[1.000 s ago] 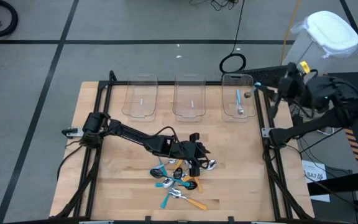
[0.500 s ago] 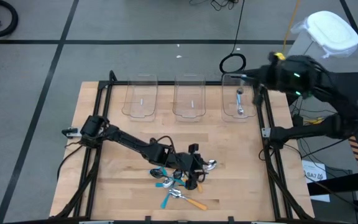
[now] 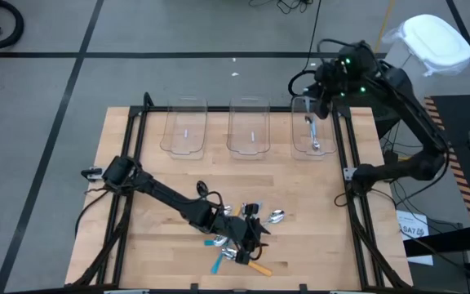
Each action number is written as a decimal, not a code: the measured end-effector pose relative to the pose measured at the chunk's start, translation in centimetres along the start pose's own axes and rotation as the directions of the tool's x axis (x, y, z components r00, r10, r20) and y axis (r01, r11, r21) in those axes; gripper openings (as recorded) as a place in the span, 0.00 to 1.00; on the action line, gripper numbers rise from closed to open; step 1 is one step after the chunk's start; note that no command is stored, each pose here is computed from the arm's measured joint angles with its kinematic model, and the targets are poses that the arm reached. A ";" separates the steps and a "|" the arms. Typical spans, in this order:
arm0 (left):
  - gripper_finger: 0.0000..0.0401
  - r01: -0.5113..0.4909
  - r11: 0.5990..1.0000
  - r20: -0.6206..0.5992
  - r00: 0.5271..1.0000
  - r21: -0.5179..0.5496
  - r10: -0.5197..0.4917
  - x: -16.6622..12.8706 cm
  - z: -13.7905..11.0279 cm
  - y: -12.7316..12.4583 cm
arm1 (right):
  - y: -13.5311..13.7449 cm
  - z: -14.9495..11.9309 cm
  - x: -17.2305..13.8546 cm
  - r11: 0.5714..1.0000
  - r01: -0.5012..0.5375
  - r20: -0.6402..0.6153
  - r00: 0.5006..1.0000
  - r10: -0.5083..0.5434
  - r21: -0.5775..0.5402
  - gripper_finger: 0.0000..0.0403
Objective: Sort silverware by color (type)
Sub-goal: Put the light blue spoon into the right transparent bin
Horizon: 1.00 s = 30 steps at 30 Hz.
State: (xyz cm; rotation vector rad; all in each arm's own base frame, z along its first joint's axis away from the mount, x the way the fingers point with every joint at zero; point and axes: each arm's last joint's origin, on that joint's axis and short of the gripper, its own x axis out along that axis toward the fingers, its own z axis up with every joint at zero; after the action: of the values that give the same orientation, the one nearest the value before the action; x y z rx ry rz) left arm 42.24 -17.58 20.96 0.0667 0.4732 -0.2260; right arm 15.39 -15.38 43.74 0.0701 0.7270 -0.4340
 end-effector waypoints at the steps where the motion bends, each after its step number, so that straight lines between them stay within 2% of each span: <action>1: 0.42 0.002 1.000 0.001 1.000 0.001 -0.002 0.0 0.0 -0.1 | -0.5 -0.1 0.3 1.000 0.005 -0.019 1.000 -0.005 0.016 0.09; 6: 0.42 0.003 1.000 0.000 1.000 0.002 -0.003 0.0 0.0 -0.1 | -2.2 -0.9 1.4 0.996 0.033 -0.097 0.995 -0.025 0.084 0.09; 11: 0.42 0.002 1.000 0.001 1.000 0.003 -0.002 0.0 0.0 -0.1 | -3.2 -2.3 2.4 0.991 0.009 -0.123 0.992 0.008 0.134 0.09; 25: 0.42 -0.012 1.000 0.001 1.000 0.009 0.012 0.1 0.0 0.6 | -4.4 -8.6 7.4 0.976 0.043 -0.204 0.979 0.002 0.215 0.09; 30: 0.42 -0.012 1.000 0.001 1.000 0.016 0.012 0.1 0.0 0.6 | -5.3 -10.3 8.8 0.969 0.078 -0.191 0.981 -0.033 0.232 0.09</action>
State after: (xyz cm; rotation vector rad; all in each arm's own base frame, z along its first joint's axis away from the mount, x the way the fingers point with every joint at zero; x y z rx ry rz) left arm 42.48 -17.01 20.97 0.0851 0.4701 -0.2179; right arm 12.58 -21.18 30.70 0.3211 0.8589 -0.5732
